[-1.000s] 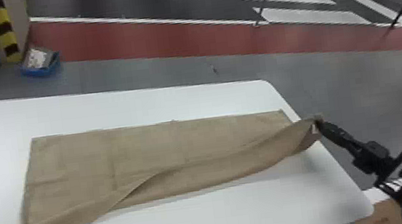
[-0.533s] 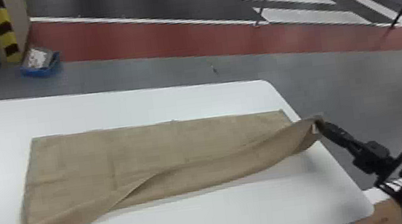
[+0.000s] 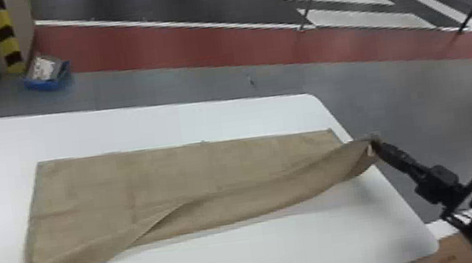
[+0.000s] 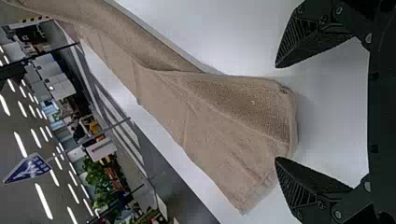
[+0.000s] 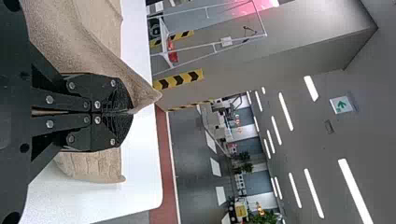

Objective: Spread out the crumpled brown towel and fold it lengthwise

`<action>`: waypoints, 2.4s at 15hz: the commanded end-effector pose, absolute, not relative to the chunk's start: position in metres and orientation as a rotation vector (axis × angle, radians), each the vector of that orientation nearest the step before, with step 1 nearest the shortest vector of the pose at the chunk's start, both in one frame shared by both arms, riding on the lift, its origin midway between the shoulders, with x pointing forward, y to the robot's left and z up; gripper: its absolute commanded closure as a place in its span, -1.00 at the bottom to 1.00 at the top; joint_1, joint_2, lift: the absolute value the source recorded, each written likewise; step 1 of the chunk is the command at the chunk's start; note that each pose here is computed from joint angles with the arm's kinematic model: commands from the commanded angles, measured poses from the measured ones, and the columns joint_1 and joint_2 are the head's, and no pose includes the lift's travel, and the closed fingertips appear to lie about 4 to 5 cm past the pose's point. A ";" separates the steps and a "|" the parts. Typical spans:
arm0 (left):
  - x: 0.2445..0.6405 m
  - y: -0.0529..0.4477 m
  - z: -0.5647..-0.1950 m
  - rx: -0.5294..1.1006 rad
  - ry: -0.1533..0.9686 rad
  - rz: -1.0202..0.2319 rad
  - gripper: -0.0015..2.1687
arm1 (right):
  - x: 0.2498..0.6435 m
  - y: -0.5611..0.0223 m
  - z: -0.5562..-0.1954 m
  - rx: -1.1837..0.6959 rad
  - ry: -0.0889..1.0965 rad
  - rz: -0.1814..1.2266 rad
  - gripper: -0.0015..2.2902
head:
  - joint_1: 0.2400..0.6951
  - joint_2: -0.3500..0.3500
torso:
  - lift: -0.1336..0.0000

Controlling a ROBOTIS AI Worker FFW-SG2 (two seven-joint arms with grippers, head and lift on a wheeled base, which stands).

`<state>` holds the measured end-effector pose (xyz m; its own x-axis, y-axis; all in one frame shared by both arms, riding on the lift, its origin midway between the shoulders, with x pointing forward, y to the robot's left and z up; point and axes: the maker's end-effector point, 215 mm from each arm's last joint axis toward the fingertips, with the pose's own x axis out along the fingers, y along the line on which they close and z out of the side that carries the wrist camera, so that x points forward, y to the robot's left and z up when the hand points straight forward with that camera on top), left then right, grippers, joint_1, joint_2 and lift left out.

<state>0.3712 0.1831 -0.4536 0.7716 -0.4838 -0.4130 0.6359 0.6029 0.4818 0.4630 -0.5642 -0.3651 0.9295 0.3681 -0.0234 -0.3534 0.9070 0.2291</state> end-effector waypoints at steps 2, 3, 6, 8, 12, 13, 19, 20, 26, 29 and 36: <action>0.377 0.186 -0.460 0.664 0.267 -0.651 -0.61 | 0.463 -0.564 -0.364 0.227 0.061 0.373 0.44 | 1.00 -1.00 | -0.84; 0.378 0.187 -0.460 0.663 0.268 -0.650 -0.55 | 0.463 -0.564 -0.364 0.227 0.061 0.373 0.44 | 1.00 -1.00 | -0.84; 0.379 0.187 -0.458 0.668 0.264 -0.653 -0.49 | 0.463 -0.564 -0.363 0.229 0.059 0.374 0.44 | 1.00 -1.00 | -0.84; 0.379 0.187 -0.458 0.667 0.265 -0.655 -0.49 | 0.463 -0.564 -0.363 0.229 0.059 0.374 0.44 | 1.00 -1.00 | -0.84; 0.375 0.184 -0.454 0.659 0.256 -0.659 0.02 | 0.463 -0.563 -0.364 0.229 0.061 0.377 0.44 | 1.00 -1.00 | -0.84; 0.375 0.184 -0.454 0.659 0.257 -0.659 0.25 | 0.463 -0.563 -0.364 0.232 0.061 0.376 0.44 | 1.00 -1.00 | -0.84; 0.378 0.192 -0.414 0.633 0.209 -0.634 0.58 | 0.460 -0.560 -0.350 0.253 0.053 0.397 0.44 | 1.00 -1.00 | -0.84; 0.378 0.194 -0.405 0.630 0.199 -0.625 0.58 | 0.459 -0.558 -0.350 0.256 0.059 0.405 0.44 | 1.00 -1.00 | -0.84; 0.377 0.225 -0.368 0.559 0.180 -0.587 0.58 | 0.447 -0.555 -0.369 0.232 0.176 0.440 0.28 | 1.00 -1.00 | -0.84; 0.374 0.222 -0.375 0.555 0.192 -0.598 0.58 | 0.445 -0.544 -0.405 0.166 0.296 0.447 0.27 | 1.00 -1.00 | -0.84; 0.375 0.222 -0.387 0.555 0.220 -0.595 0.58 | 0.447 -0.569 -0.404 0.077 0.307 0.353 -0.80 | 1.00 -1.00 | -0.84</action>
<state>0.3750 0.2218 -0.3842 0.8107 -0.4715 -0.3470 0.5844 0.6869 0.4320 0.4458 -0.5708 -0.4053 0.8917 0.3498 -0.2873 -0.3265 0.9366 0.1269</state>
